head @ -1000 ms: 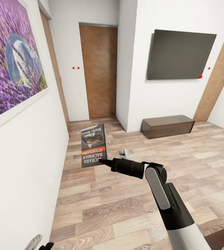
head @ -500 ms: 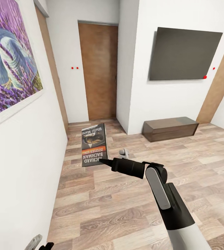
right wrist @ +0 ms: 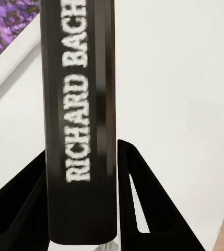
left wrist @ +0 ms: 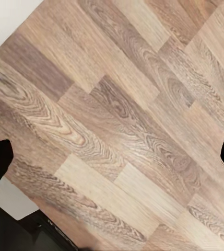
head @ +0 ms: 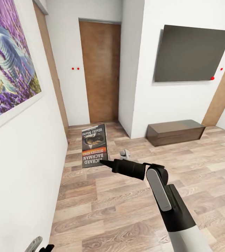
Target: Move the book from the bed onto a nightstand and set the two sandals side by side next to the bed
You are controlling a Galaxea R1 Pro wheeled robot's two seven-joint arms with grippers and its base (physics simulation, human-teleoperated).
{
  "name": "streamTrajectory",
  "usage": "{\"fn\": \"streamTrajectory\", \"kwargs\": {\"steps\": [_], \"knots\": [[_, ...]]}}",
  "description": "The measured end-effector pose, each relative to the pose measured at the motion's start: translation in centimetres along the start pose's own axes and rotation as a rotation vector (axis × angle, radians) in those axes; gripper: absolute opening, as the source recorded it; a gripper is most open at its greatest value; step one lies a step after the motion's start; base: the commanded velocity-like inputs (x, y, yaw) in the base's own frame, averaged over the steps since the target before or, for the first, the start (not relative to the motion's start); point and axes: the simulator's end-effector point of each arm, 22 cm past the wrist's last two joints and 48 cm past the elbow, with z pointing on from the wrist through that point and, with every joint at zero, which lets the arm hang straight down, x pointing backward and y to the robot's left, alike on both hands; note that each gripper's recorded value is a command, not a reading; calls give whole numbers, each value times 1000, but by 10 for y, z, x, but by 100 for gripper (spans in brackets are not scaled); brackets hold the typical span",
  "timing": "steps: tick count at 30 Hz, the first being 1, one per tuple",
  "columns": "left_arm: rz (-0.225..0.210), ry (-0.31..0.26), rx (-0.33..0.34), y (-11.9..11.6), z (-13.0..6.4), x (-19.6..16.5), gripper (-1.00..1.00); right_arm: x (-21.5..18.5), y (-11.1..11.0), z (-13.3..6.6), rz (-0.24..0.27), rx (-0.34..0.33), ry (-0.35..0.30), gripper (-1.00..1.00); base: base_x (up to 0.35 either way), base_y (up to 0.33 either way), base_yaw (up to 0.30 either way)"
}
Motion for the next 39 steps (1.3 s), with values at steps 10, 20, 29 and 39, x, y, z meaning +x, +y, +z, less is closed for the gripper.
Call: {"fn": "streamTrajectory", "kwargs": {"steps": [10,20,29,39], "knots": [[39,-19,-6,1,0,-4,100,-6,5,-4,-16,-5,-16,-100,318,75,-208],[45,-22,-7,1,0,-4,100,-7,8,-6,-19,-8,-27,-100,325,0,-268],[45,-23,-7,1,0,-4,100,-5,9,-7,-19,-10,-27,-100,325,0,-268],[45,-22,-7,1,0,-4,100,-5,8,-8,-16,-7,-25,-100,325,0,-268]]}}
